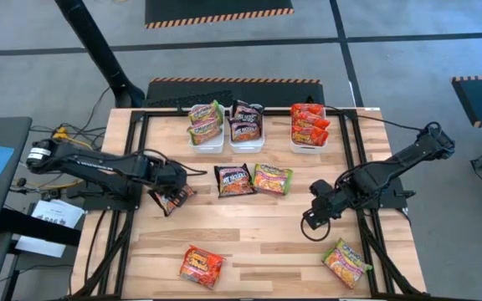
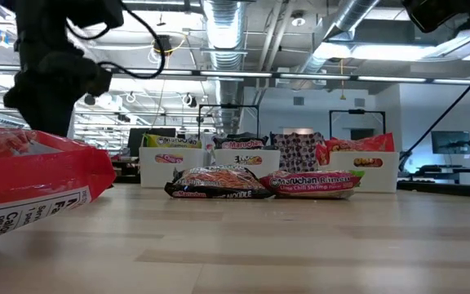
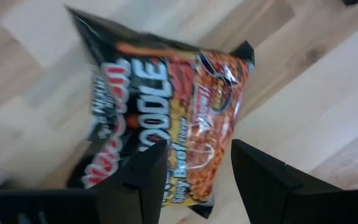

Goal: Sort Maruchan noodles
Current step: Put the black noodle pack into the middle white bin

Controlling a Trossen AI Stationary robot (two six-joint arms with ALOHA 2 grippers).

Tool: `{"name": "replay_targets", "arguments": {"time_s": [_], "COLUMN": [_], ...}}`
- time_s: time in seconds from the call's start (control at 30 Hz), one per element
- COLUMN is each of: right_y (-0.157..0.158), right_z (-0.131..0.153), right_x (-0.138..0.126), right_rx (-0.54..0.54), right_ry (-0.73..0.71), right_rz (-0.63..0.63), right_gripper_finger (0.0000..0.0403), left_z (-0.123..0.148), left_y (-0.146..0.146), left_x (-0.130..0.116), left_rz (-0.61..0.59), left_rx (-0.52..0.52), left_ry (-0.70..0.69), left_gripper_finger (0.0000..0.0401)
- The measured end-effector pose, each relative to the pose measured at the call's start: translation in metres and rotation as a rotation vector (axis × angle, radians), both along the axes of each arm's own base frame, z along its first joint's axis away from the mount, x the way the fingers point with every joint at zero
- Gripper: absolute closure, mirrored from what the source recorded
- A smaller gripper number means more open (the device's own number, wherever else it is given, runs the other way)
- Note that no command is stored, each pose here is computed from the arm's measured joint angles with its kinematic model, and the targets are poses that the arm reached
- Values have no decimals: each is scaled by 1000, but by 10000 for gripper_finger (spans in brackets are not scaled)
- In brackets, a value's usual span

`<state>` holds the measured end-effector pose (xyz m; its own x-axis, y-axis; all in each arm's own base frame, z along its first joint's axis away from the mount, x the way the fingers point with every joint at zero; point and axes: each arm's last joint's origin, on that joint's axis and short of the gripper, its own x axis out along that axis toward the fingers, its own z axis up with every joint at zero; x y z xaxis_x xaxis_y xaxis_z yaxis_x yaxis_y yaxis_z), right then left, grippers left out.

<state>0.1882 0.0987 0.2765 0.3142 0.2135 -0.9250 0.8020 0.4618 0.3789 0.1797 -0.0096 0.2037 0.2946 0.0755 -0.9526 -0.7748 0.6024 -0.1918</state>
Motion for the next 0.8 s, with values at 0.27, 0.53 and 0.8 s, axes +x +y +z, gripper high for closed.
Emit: {"name": "replay_targets", "arguments": {"time_s": [0.27, 0.53, 0.8], "right_y": [-1, -3, -3], "right_z": [0, 0, 0], "right_x": [0, 1, 2], "right_rx": [-22, -33, -52], "right_ry": [-11, -16, -27], "right_rz": [-19, -33, -58], "right_gripper_finger": [269, 269, 269], "left_z": [-28, -42, -44], "left_y": [0, 3, 3], "left_x": [-9, -17, -16], "left_rz": [81, 150, 119], "left_rx": [-32, 12, 30], "left_ry": [8, 35, 24], "left_gripper_finger": [239, 239, 295]}}
